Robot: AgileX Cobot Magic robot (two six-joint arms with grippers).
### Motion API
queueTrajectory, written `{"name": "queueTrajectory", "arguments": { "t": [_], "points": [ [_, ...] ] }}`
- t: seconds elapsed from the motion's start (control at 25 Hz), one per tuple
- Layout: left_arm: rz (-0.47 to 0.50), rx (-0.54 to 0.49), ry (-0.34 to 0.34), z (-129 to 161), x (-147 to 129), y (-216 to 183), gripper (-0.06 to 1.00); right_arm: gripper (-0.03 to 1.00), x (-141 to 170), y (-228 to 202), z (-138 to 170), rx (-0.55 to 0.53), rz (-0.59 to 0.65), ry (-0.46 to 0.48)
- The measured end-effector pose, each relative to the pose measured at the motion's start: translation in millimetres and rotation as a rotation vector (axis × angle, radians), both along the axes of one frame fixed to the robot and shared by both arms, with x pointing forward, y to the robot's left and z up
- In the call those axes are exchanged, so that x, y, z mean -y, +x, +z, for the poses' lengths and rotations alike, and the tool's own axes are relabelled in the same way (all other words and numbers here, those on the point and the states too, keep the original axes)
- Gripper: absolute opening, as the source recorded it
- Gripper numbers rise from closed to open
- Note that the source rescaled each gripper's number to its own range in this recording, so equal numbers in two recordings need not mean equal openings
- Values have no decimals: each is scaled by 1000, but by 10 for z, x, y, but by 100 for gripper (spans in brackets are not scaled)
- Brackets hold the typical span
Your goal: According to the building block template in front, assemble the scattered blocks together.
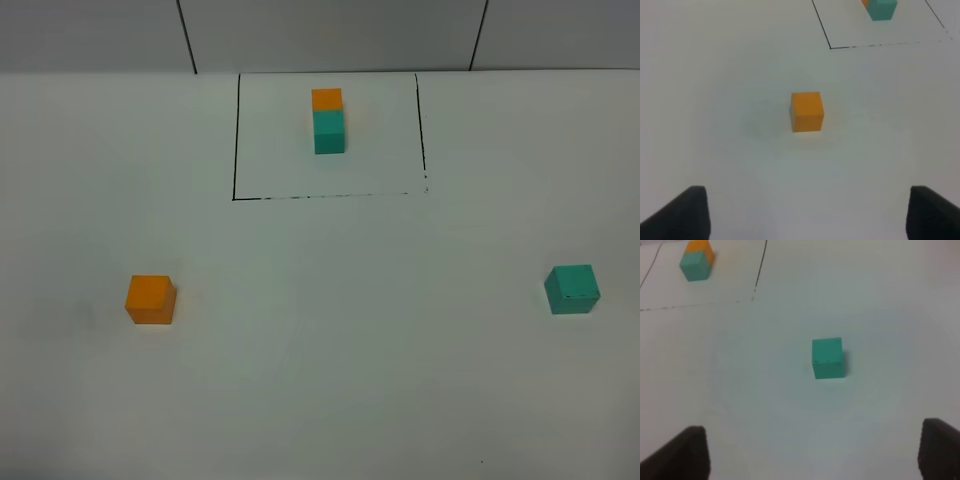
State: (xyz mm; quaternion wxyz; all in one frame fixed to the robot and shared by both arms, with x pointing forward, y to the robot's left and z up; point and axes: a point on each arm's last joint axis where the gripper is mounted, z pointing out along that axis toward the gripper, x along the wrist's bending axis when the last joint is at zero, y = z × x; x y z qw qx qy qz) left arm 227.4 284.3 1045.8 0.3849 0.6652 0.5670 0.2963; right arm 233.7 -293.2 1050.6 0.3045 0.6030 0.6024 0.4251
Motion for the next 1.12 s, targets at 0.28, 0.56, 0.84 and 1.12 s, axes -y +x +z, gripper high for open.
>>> {"name": "queueTrajectory", "arguments": {
  "t": [0.28, 0.56, 0.84, 1.12],
  "points": [
    [0, -1, 0, 0, 0, 1, 67, 71, 0, 0, 0, 0, 0, 0],
    [-2, -90, 0, 47, -1, 122, 68, 71, 0, 0, 0, 0, 0, 0],
    [36, -474, -44, 29, -7, 695, 68, 71, 0, 0, 0, 0, 0, 0],
    [97, -841, -87, -116, -11, 1524, 68, 71, 0, 0, 0, 0, 0, 0]
  ]
}}
